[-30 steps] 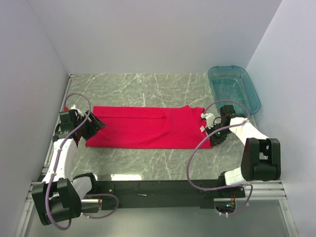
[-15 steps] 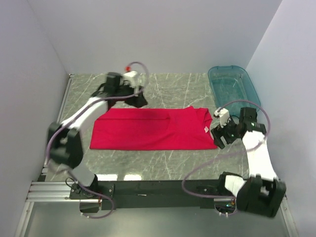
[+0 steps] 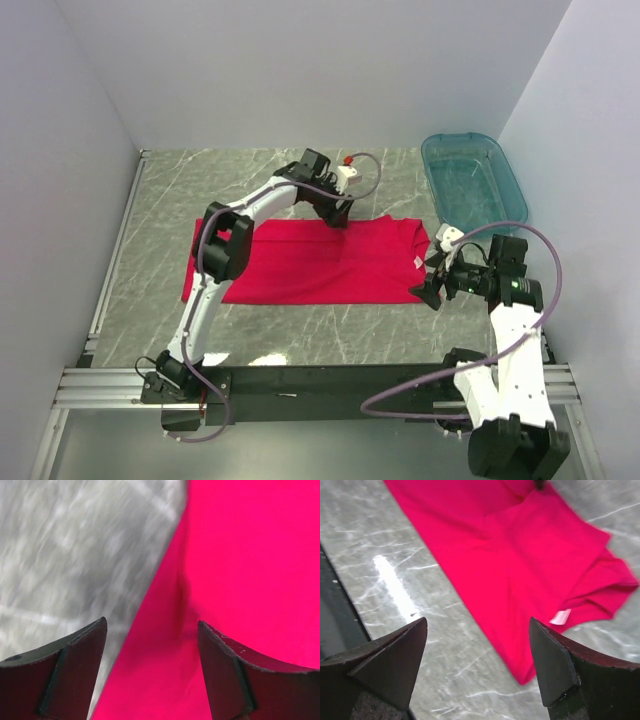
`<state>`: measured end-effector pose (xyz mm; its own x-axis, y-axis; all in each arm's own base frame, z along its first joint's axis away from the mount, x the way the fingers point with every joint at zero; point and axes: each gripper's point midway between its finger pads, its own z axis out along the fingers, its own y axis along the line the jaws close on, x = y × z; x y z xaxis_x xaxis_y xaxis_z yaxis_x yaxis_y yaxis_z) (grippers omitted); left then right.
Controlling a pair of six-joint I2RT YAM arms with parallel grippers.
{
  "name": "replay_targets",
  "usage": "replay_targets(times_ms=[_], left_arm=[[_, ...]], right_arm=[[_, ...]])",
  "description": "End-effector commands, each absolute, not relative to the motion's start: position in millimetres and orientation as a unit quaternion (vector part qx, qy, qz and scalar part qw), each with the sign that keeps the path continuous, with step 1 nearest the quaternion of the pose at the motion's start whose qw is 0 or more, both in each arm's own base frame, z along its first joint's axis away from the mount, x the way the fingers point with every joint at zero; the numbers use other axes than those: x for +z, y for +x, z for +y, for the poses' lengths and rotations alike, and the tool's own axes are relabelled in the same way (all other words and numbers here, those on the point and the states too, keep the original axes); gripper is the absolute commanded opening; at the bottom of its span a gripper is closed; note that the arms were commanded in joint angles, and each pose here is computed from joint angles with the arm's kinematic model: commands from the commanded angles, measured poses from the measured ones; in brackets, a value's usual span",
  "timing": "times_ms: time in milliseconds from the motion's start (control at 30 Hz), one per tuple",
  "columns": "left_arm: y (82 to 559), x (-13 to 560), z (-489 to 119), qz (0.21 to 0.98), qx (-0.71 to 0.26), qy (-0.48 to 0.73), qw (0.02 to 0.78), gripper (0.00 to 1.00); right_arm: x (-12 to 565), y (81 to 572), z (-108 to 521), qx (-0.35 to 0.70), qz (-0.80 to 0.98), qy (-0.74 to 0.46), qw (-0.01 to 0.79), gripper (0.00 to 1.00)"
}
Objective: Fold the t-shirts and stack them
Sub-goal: Fold the tshirt
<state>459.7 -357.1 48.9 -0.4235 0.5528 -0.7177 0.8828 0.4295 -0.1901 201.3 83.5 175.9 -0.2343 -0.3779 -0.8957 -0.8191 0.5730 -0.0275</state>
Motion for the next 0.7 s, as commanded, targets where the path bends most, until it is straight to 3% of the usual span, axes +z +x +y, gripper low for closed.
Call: replay_targets(times_ms=[0, 433, 533, 667], left_arm=[[468.0, 84.5, -383.9, 0.756, -0.33, 0.465, 0.32, 0.79], [447.7, 44.6, -395.9, 0.767, -0.37, 0.454, 0.263, 0.78], [443.9, 38.8, -396.4, 0.772, -0.365, 0.453, 0.256, 0.74], [434.3, 30.8, -394.3, 0.778, -0.364, 0.455, 0.236, 0.62]], right_arm=[[185.7, 201.4, 90.5, 0.258, 0.735, -0.406, 0.477, 0.88], [189.6, 204.5, 88.4, 0.242, 0.733, -0.399, 0.494, 0.88], [189.8, 204.7, 88.8, 0.243, 0.733, -0.4, 0.494, 0.88], [189.7, 206.2, 87.3, 0.238, 0.735, -0.396, 0.497, 0.88]])
